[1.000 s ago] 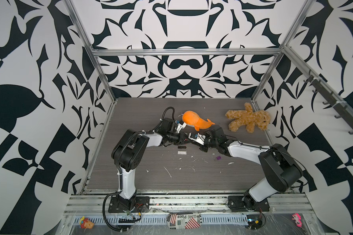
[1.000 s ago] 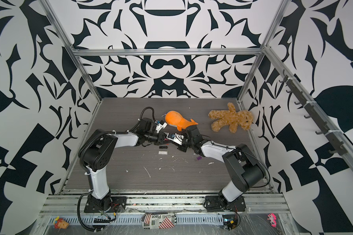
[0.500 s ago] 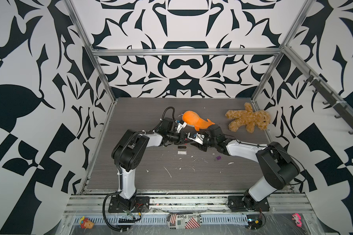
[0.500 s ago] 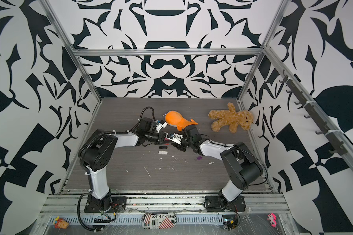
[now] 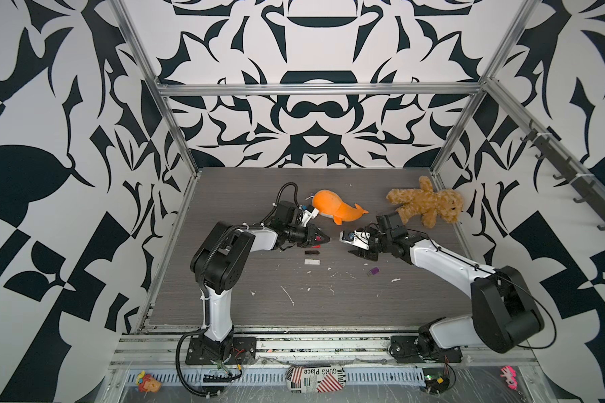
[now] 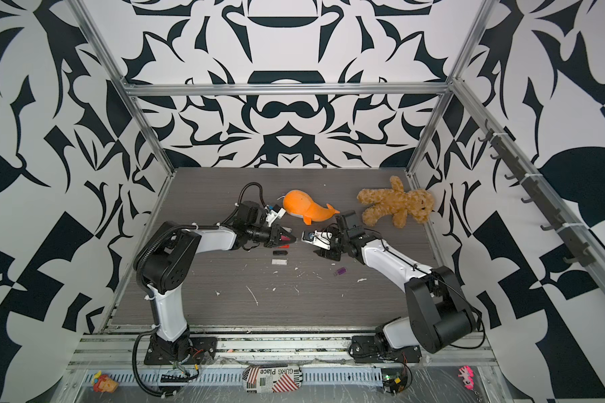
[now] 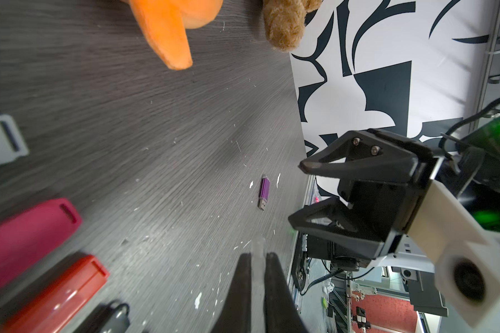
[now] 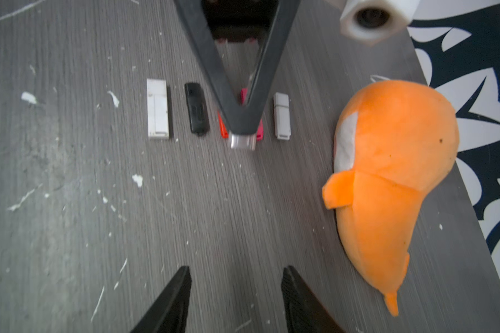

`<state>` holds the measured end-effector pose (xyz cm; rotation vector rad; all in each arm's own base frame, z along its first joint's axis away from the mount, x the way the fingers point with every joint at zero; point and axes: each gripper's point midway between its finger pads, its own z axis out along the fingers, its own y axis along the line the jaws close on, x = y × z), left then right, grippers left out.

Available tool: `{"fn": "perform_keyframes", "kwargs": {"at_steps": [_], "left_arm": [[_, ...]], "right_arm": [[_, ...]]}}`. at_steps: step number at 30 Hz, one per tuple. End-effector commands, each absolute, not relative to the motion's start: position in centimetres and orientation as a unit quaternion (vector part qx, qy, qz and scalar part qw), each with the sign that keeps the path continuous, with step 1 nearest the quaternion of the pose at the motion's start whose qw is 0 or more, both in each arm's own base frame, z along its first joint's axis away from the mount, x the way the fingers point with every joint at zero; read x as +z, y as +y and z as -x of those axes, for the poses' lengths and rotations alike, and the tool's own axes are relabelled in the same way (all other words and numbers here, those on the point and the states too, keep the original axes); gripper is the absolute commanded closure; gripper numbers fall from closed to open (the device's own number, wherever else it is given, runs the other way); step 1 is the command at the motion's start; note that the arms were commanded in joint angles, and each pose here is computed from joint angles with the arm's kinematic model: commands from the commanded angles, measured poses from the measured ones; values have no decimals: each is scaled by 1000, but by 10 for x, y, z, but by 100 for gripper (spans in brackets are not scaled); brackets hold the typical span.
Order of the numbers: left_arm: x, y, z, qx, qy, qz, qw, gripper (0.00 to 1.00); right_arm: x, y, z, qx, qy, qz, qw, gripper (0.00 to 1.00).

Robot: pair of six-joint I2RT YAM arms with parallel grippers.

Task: Close the usb drive cover
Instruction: Pick up the cover from the center of the board, then pick up the USB drive from the center of the board.

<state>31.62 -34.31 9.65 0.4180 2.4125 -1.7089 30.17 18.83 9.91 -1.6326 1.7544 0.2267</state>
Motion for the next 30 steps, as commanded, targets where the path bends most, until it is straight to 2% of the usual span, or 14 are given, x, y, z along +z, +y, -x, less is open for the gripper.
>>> {"fn": "perform_keyframes", "kwargs": {"at_steps": [1, 7, 11, 24, 30], "left_arm": [[98, -344, -320, -572, 803, -146, 76, 93], [100, -343, -323, -569, 805, -148, 79, 93], [101, -343, -325, -568, 805, -150, 80, 93], [107, -338, -327, -563, 807, -157, 88, 93], [105, -335, -329, -564, 806, -154, 88, 93]], "right_arm": [[88, 163, -275, 72, 678, 671, 291, 46], [72, 133, -254, 35, 680, 697, 225, 47], [63, 126, -249, 28, 677, 706, 205, 48], [44, 120, -247, 56, 689, 712, 123, 50], [25, 107, -254, 19, 695, 710, 110, 50]]}}
